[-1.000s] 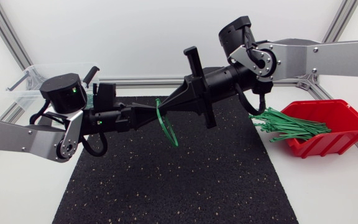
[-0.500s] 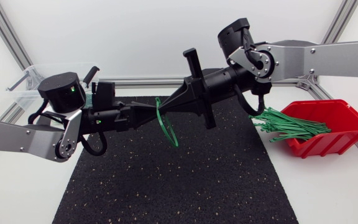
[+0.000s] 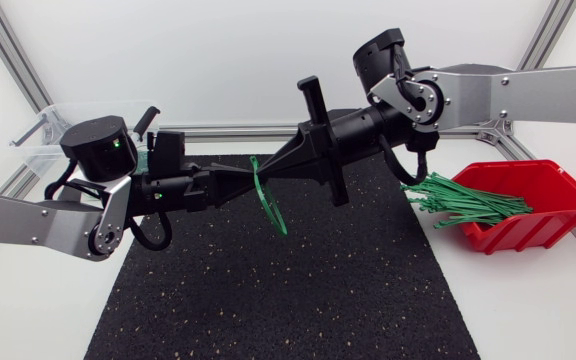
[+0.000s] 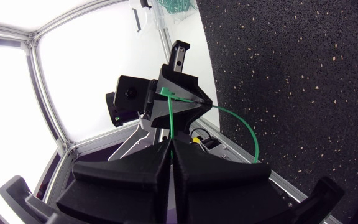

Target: Take a green cable tie from the red box, thread the tail through the head to close it, then place it in the transparent bin on the left.

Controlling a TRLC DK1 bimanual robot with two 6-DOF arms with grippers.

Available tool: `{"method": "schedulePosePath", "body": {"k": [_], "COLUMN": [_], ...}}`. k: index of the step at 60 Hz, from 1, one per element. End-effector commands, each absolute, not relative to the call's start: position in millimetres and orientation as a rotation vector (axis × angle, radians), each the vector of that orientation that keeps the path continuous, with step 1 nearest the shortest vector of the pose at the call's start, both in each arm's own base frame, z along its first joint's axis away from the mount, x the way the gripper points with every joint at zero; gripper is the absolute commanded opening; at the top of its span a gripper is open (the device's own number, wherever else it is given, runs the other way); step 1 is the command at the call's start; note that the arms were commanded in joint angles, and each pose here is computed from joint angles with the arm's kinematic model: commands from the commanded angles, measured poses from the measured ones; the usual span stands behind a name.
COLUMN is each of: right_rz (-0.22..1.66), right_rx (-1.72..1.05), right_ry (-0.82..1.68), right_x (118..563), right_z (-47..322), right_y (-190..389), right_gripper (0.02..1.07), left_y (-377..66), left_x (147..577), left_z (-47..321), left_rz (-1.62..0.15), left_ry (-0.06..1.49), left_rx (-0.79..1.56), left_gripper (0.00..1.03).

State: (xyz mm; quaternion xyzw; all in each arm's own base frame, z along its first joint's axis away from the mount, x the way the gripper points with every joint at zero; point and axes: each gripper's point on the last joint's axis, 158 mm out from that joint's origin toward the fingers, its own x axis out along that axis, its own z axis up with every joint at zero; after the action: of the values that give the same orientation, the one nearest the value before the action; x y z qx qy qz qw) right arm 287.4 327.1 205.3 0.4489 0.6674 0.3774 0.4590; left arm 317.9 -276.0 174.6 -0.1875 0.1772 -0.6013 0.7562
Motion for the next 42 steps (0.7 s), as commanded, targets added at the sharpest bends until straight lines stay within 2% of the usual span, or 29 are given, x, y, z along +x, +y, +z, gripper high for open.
{"method": "schedulePosePath", "body": {"k": [1, 42], "right_rz": [0.917, 0.935], "right_rx": [1.127, 1.115], "right_ry": [1.661, 1.657], "right_x": [285.0, 279.2], "right_z": [205.4, 211.1], "right_y": [324.8, 326.8], "right_gripper": [0.08, 0.08], "left_y": [-276.3, -278.4], "left_x": [306.5, 315.1], "left_z": [174.2, 163.9], "left_rz": [-1.334, -1.329], "left_ry": [0.383, 0.389], "left_rx": [-0.401, -0.388], "left_gripper": [0.04, 0.04]}}
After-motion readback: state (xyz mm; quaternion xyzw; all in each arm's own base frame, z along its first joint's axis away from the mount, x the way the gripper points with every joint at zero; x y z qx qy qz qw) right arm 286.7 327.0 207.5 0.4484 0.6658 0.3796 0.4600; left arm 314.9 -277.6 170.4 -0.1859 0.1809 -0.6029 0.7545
